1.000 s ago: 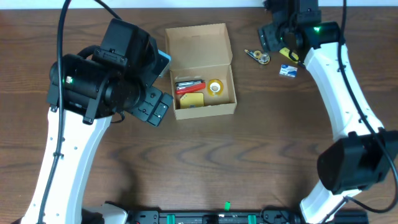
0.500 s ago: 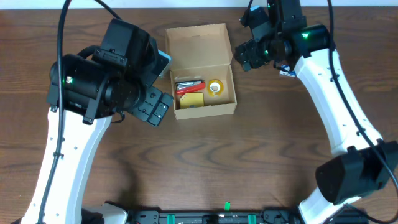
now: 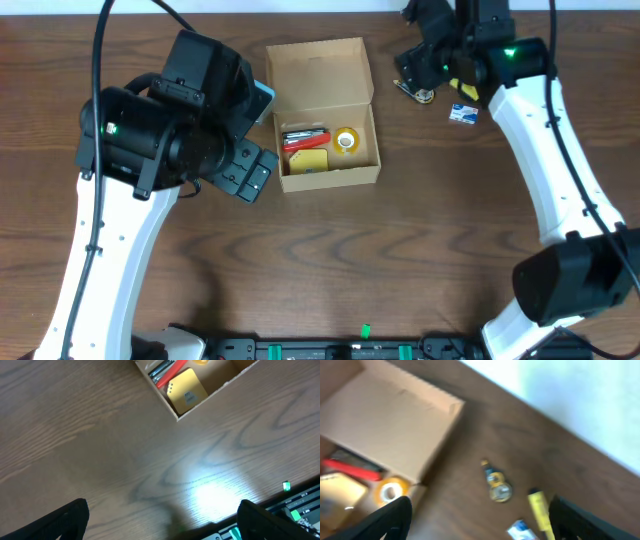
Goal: Pack container
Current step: 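Move the right gripper back right toward the staples box, then descend and grasp the blue-white staples box with the right gripper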
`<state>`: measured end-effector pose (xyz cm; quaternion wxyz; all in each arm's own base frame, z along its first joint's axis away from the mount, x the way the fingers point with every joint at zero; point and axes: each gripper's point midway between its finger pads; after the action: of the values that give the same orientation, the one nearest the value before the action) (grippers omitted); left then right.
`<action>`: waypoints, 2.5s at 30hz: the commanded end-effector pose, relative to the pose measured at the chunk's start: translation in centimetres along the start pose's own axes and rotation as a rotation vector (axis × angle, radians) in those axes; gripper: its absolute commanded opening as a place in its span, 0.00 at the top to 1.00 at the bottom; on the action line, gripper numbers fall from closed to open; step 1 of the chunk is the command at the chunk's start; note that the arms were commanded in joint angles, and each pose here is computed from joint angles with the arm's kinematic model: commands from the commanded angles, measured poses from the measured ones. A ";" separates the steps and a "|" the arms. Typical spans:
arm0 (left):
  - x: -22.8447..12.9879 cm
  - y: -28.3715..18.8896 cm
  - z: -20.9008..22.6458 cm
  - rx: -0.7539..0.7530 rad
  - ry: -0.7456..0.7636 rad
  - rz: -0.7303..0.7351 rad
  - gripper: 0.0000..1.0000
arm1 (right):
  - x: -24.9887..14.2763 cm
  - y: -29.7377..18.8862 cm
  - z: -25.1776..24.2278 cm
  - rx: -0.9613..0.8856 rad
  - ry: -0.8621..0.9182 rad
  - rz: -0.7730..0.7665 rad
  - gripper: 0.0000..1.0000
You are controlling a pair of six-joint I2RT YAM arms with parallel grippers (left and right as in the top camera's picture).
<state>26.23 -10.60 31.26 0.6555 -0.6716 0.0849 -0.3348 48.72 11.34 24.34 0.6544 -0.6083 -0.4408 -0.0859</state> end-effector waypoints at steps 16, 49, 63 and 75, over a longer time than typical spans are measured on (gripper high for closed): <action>-0.5 -0.7 0.0 0.005 0.006 0.000 0.05 | -7.1 9.2 -4.2 0.022 -0.157 0.184 0.06; -0.5 -0.7 0.0 0.005 0.006 0.000 0.05 | -15.6 13.1 -8.2 -0.187 0.513 0.397 0.13; -0.5 -0.7 0.0 0.005 0.006 0.000 0.05 | -18.1 11.9 -9.0 -0.296 0.749 0.468 0.08; -0.5 -0.7 0.0 0.005 0.006 0.000 0.05 | -19.6 13.2 -9.4 -0.289 0.770 0.480 0.08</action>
<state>26.23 -10.60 31.26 0.6555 -0.6716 0.0849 -0.3348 50.66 -0.96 4.68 0.6780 -0.7024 -0.0275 -0.2150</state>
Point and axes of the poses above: each gripper's point midway between its finger pads, its own y axis out along the fingers, its own z axis along the line the jaws close on, x = y × z, and after that the axes turned 3 degrees about y, right-handed
